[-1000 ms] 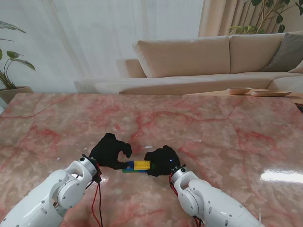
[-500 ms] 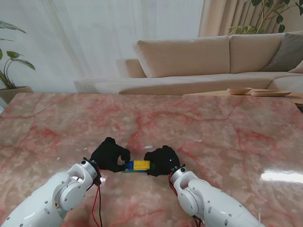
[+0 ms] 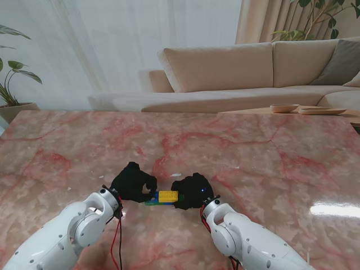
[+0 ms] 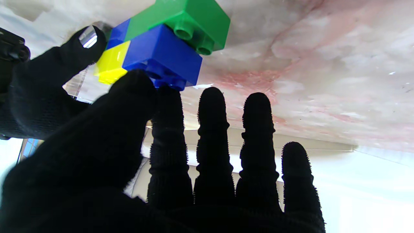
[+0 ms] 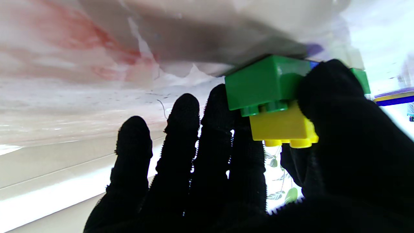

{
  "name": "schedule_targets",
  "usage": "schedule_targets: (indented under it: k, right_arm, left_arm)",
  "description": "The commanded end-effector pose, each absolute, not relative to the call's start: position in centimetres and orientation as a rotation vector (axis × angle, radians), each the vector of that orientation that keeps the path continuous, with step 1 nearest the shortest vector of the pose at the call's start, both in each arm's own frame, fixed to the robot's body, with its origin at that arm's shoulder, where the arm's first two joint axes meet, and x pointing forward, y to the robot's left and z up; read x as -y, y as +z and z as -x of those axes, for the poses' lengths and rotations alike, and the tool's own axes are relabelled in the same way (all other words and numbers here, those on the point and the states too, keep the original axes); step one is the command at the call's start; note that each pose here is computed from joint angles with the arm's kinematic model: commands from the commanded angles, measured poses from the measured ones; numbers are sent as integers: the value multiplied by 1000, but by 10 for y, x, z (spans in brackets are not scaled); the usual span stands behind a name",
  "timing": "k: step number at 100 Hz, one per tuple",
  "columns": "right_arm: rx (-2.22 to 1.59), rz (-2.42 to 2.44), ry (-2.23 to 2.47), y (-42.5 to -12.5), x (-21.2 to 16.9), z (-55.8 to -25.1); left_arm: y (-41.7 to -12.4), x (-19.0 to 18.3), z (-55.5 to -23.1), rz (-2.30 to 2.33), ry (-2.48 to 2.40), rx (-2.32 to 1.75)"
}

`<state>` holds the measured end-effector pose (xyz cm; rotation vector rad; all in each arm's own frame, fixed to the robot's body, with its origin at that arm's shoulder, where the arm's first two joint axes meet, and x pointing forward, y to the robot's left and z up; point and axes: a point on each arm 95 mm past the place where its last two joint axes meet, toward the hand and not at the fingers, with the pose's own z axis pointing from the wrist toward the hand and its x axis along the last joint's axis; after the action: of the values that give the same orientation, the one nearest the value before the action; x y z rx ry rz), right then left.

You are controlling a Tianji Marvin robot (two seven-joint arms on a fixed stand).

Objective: Build a two-level staggered structure with toy bricks

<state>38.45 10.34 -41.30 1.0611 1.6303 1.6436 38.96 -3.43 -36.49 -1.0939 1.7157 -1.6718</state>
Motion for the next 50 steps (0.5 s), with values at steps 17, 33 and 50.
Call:
schedule_targets:
  k: [17, 33, 50]
  right_arm:
    - [-1648, -1081, 1629, -417, -102, -382]
    - [-1649, -1079, 1628, -417, -102, -382]
    - [-1651, -1077, 1631, -417, -103, -382]
  left_arm:
    - [-372, 35, -391, 1067, -1659, -1746]
    - [-376, 35, -391, 1057, -1655, -1762]
    - [-380, 35, -391, 1027, -1647, -1787]
